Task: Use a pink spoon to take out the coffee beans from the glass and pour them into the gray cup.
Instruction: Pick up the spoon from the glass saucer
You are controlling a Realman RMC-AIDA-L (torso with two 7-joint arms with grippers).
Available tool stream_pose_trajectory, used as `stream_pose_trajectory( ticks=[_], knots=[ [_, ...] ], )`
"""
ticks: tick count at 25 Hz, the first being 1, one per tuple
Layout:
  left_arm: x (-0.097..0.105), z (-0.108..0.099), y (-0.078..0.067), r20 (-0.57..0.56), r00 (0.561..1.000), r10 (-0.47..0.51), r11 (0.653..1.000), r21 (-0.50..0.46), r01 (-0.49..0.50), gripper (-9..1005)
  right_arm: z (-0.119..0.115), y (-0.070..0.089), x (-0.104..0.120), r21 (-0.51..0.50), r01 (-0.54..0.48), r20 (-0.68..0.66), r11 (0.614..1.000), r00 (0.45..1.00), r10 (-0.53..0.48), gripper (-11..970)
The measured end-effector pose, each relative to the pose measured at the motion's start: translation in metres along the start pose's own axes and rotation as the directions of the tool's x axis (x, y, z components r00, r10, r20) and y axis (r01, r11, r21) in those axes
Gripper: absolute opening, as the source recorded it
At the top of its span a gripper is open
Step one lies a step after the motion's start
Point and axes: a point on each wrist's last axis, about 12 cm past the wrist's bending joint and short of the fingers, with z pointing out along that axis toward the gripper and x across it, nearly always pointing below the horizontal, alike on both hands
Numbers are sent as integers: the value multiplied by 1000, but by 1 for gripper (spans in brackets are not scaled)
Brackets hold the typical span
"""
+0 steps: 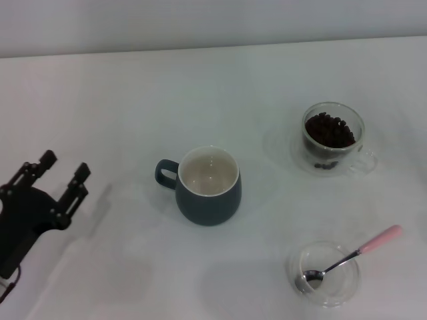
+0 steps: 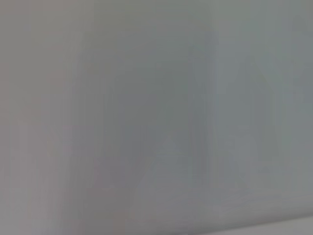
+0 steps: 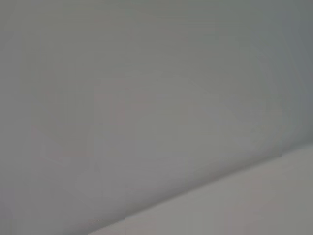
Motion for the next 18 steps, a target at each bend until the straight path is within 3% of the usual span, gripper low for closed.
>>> stream_pose_trajectory(
  ticks=[4, 10, 15, 18],
  knots=[
    [-3, -4, 5, 28, 1000, -5, 999, -47, 7, 606, -6, -6, -5, -66, -142, -134, 988, 982, 133, 677],
    [-7, -3, 15, 53, 999, -2, 995, -101, 7, 605, -13, 7, -4, -188, -312, -291, 931, 923, 250, 677],
    [-11, -1, 22, 75, 997, 6, 991, -137, 5, 605, -25, 13, -3, -239, -412, -381, 880, 873, 305, 677],
    [-14, 2, 26, 89, 996, 13, 990, -144, 0, 606, -32, 12, 0, -231, -438, -456, 869, 838, 301, 676]
  ],
)
